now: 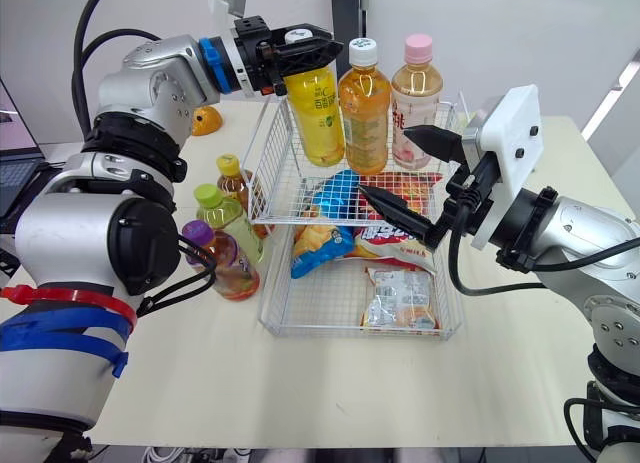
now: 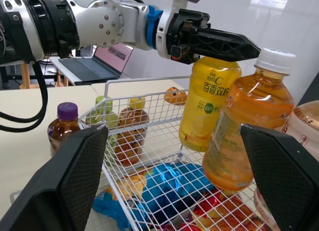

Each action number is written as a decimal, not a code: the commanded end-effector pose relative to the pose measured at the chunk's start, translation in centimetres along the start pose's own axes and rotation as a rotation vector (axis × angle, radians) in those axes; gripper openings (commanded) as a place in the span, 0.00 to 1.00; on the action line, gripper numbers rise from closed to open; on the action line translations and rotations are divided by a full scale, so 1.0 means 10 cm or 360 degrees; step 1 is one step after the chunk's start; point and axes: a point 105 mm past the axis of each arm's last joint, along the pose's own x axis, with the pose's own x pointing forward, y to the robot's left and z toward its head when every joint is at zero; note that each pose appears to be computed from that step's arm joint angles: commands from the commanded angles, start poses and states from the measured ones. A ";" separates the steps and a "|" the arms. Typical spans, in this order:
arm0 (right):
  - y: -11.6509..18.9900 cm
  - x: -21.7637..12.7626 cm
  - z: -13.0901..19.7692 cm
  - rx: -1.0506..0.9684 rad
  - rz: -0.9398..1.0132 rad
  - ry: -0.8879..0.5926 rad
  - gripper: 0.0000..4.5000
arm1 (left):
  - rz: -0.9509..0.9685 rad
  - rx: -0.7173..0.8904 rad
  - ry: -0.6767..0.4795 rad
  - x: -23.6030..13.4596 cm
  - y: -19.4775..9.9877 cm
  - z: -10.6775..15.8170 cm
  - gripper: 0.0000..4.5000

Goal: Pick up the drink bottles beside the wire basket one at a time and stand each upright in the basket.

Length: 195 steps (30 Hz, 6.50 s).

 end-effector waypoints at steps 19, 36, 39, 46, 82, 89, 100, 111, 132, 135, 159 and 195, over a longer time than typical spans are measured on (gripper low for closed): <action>0.00 0.03 0.10 -0.0028 0.0102 -0.0072 1.00 | -0.0054 0.0116 -0.0148 -0.54 0.04 0.52 1.00; 0.09 0.33 0.10 0.0070 0.0558 -0.0184 1.00 | 0.1431 0.0117 0.0073 -3.12 -0.19 -0.44 1.00; 0.12 0.36 0.12 0.0079 0.0637 -0.0206 1.00 | 0.1625 0.0032 0.0172 -3.46 -0.53 -0.84 1.00; 0.14 0.41 0.10 0.0086 0.0715 -0.0232 1.00 | 0.1819 -0.0037 0.0342 -3.70 -1.06 -1.27 1.00; 0.17 0.23 -0.01 0.0025 0.0705 -0.0091 1.00 | 0.1008 0.0039 0.0233 -2.11 -0.99 -1.31 1.00; 0.15 0.20 0.01 0.0011 0.0655 -0.0082 1.00 | 0.0917 0.0013 0.0219 -1.98 -1.00 -1.37 1.00; 0.17 0.17 0.01 0.0007 0.0619 -0.0069 1.00 | 0.0929 0.0033 0.0212 -1.92 -0.92 -1.42 0.82; 0.17 0.17 0.00 0.0013 0.0616 -0.0065 1.00 | 0.0941 0.0035 0.0221 -1.95 -0.90 -1.44 0.31; 0.14 0.21 0.04 0.0057 0.0630 -0.0137 1.00 | 0.0240 -0.0156 0.0207 -1.98 -0.90 -0.05 0.31; 0.12 0.18 0.04 0.0062 0.0607 -0.0133 1.00 | 0.0232 -0.0091 0.0171 -1.99 -0.79 0.28 0.31; -0.03 -0.21 -0.01 -0.0075 0.0105 0.0035 1.00 | -0.0767 -0.0017 -0.0149 -0.61 -0.91 0.88 0.31; 0.03 -0.45 -0.01 -0.0095 -0.0218 0.0143 1.00 | -0.0698 0.0229 -0.0397 0.56 -1.14 0.29 0.85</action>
